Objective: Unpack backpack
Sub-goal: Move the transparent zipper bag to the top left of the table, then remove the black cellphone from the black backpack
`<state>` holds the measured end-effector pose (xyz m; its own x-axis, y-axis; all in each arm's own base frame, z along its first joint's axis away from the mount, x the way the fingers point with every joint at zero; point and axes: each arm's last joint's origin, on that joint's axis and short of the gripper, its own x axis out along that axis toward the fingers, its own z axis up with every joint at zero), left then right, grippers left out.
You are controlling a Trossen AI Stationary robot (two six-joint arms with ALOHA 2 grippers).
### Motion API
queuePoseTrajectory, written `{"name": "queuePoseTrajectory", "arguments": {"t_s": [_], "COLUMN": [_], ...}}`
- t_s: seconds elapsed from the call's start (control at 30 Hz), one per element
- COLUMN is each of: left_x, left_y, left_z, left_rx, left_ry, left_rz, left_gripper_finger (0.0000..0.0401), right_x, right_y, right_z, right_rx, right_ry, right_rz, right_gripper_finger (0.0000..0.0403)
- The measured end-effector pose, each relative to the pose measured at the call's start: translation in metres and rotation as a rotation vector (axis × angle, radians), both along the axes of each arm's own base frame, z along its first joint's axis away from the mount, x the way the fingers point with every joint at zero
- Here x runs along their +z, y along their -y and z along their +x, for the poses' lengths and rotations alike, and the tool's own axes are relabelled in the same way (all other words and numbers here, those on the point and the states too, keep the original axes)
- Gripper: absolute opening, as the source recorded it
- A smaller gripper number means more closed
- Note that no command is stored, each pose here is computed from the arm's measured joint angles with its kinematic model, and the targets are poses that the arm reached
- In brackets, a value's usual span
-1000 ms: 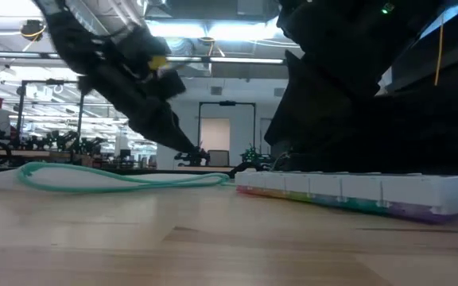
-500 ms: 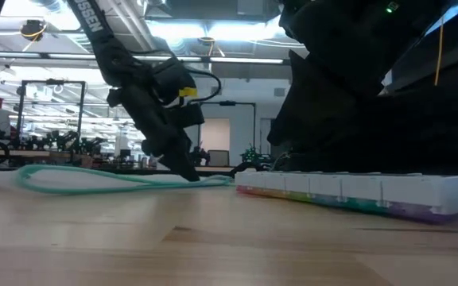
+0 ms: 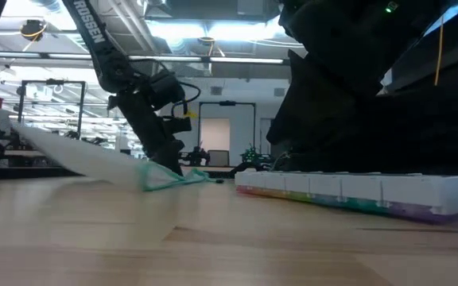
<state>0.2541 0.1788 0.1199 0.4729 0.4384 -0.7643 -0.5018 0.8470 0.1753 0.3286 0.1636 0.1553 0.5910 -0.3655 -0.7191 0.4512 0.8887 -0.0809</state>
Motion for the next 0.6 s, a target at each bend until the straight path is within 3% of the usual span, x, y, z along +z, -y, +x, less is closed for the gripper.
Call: {"name": "queuePoseTrajectory", "arguments": {"t_s": [0.2,0.33,0.47,0.6], "left_x": [0.007,0.013,0.029,0.052], "left_y": [-0.014,-0.016,-0.012,0.004], "left_z": [-0.016,-0.023,-0.025,-0.018], "left_rx": [0.132,0.147,0.082,-0.1], "left_ry": [-0.046,-0.053,0.04,0.249], "left_rz": [0.06,0.039,-0.031,-0.176], "left_gripper_finger": [0.0001,0.0001,0.0001,0.0001], "right_x": [0.0,0.0,0.003,0.038], "right_y": [0.0,0.0,0.0,-0.005], "right_z": [0.0,0.0,0.001,0.003], "right_rx": [-0.004,-0.005,0.007,0.027], "right_ry": [0.006,0.004,0.004,0.099], "right_rz": [-0.007,-0.009,-0.022,-0.019], "right_gripper_finger": [0.0324,0.0324,0.0323,0.0323]}}
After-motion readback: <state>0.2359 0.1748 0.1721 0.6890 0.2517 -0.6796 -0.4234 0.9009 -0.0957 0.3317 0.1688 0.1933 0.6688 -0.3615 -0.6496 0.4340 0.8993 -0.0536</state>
